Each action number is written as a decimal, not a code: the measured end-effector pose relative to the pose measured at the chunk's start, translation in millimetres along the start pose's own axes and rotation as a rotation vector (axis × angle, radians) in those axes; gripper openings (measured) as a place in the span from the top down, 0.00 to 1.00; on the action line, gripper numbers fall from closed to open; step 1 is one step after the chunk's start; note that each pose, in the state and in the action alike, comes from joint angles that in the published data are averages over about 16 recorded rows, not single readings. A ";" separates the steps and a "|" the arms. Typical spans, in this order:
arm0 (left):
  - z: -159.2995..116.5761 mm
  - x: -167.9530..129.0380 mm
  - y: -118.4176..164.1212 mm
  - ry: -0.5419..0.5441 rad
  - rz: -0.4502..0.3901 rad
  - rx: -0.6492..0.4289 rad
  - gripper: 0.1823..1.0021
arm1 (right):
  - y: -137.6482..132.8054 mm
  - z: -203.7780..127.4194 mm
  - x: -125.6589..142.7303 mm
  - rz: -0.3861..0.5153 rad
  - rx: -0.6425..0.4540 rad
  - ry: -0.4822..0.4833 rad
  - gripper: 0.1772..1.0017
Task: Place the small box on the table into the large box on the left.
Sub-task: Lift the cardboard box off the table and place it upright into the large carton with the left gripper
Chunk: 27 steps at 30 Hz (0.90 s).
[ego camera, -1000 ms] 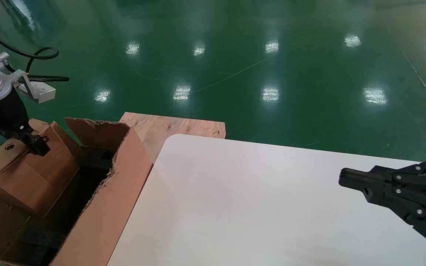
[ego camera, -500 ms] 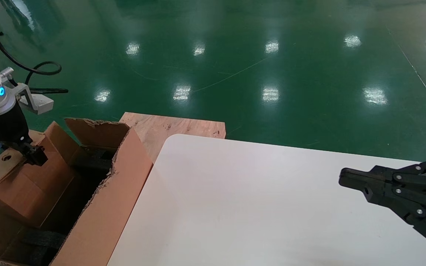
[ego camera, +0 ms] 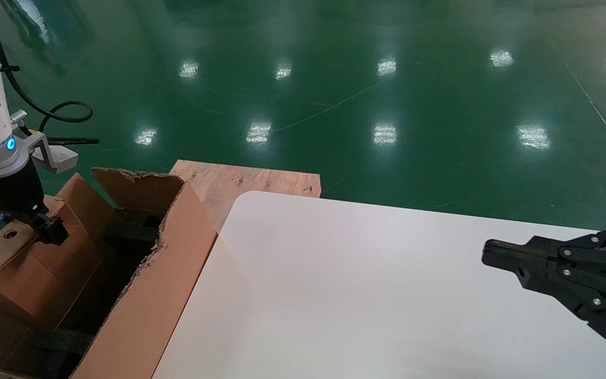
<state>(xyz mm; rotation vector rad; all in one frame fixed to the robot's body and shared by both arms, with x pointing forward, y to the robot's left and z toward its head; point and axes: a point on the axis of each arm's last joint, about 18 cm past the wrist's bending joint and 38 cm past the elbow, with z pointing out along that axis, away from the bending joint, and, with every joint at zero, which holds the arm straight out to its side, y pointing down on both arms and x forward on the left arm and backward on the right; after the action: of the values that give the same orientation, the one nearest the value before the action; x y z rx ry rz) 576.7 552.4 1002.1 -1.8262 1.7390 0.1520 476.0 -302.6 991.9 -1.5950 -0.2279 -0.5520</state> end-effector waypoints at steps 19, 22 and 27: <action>4.4 14.7 -12.8 0.038 -0.025 0.049 0.95 | 0.0 0.0 0.0 0.000 0.000 0.000 0.98; -0.3 18.2 -16.2 0.057 -0.028 0.062 0.95 | 0.0 0.0 0.0 0.000 0.000 0.000 0.98; -5.3 22.1 -19.7 0.078 -0.031 0.075 0.95 | 0.0 0.0 0.0 0.000 0.000 0.000 0.98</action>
<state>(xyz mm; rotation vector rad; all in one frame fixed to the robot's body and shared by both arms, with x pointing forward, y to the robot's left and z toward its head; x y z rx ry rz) 596.4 529.7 1002.6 -1.8249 1.7442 0.0028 476.0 -302.6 991.9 -1.5950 -0.2279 -0.5520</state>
